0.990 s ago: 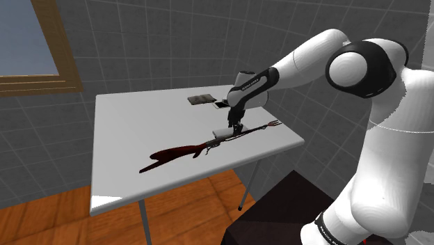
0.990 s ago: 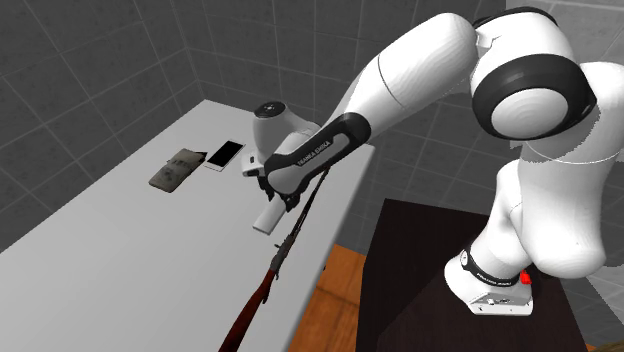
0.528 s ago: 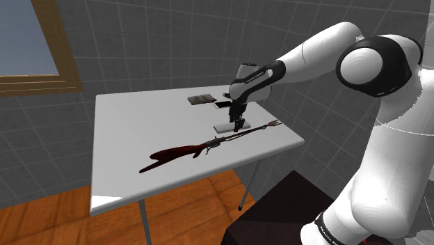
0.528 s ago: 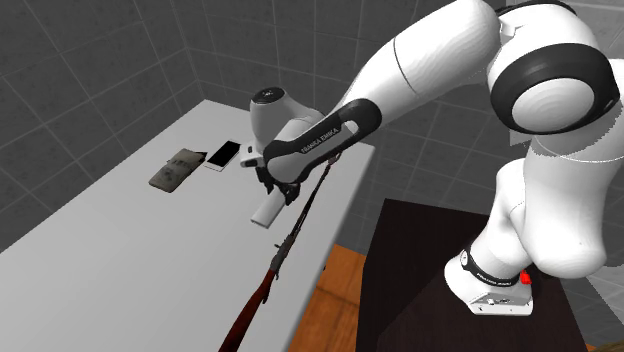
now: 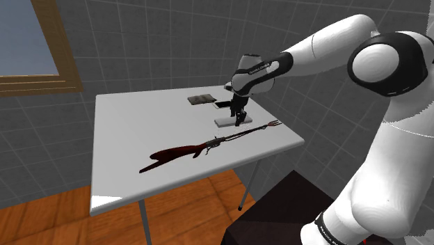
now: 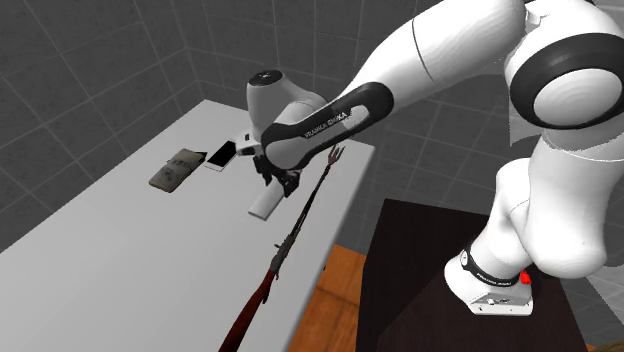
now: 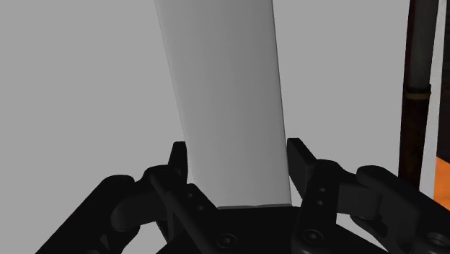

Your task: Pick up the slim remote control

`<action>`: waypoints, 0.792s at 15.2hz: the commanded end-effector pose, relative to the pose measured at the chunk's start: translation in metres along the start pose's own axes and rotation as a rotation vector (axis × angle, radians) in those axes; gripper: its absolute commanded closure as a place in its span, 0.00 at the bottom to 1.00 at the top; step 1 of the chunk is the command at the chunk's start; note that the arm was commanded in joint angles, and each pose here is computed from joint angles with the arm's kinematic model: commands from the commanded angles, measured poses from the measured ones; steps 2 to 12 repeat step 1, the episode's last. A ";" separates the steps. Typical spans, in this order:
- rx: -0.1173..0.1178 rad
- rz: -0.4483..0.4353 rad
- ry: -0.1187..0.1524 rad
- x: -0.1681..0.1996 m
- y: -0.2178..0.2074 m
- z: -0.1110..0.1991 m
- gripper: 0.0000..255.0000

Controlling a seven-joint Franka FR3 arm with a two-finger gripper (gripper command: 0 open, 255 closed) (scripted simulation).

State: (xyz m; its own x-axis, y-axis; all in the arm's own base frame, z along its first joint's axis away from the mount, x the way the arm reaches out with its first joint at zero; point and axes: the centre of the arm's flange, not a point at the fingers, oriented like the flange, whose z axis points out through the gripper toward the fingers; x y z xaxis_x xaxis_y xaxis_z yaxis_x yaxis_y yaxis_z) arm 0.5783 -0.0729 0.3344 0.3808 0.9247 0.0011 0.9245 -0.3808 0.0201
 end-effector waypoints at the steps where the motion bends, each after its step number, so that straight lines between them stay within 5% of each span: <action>1: 0.000 0.000 0.000 0.000 0.000 -0.004 1.00; 12: 0.000 0.000 0.000 0.000 0.000 -0.004 1.00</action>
